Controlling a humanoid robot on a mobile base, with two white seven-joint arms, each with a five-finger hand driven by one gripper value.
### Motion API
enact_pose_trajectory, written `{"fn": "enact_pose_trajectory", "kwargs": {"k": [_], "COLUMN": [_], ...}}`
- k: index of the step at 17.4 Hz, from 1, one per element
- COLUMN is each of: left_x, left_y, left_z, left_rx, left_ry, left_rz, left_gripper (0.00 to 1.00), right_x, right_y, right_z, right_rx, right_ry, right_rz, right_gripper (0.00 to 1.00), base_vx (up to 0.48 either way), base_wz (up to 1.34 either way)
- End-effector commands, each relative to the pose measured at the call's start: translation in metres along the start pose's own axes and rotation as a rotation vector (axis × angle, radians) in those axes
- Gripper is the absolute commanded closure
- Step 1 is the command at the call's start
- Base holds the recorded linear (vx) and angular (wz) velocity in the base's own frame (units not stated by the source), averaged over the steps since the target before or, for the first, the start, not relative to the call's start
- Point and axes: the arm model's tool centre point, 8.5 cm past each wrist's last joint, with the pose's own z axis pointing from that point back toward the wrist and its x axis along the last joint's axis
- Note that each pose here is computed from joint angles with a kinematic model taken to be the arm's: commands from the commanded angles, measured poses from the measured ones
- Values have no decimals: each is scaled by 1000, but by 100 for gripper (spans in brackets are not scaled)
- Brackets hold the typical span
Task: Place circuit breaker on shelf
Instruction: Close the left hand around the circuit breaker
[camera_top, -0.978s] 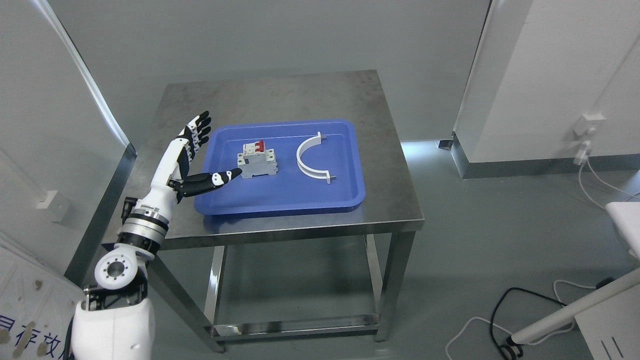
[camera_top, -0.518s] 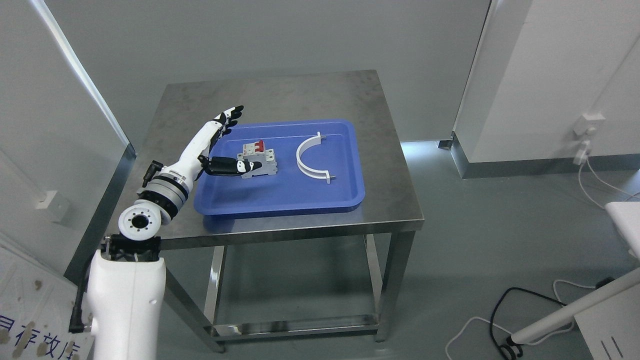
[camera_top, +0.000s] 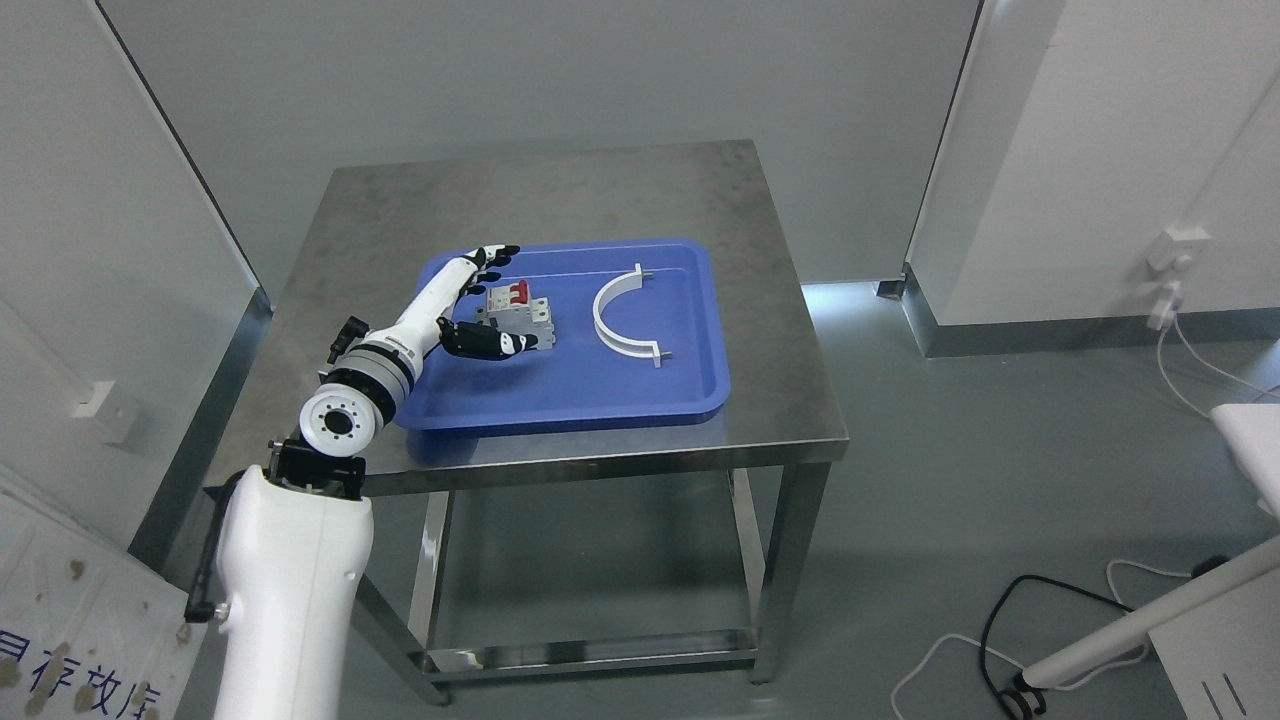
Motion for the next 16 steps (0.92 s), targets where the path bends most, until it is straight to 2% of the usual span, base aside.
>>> {"fn": "enact_pose_trajectory", "kwargs": {"k": [1, 4, 8, 10, 12, 16], "left_x": [-28, -31, -38, -37, -35, -28], "left_y": [-13, -15, -12, -12, -6, 9], "left_z": [-7, -7, -4, -3, -1, 3], "left_rx": [-25, -37, -41, -41, -23, 67], "left_ry": [83, 88, 72, 47, -8, -78], "left_rz": [-20, -32, -88, -96, -98, -41], "left_gripper": [33, 36, 47, 57, 88, 91], "right_x": [-6, -6, -6, -6, -6, -6], "right_y": [-10, -10, -10, -10, -10, -10], "right_z": [-1, -1, -1, -1, -1, -1], "right_rx": [-13, -13, -13, -13, -13, -13], "right_ry": [55, 55, 55, 55, 55, 55], "right_rz": [31, 31, 31, 31, 31, 31], "right_gripper": [0, 0, 0, 0, 0, 0], "base_vx": [0, 0, 0, 0, 0, 3], "base_wz": [0, 0, 0, 0, 0, 10]}}
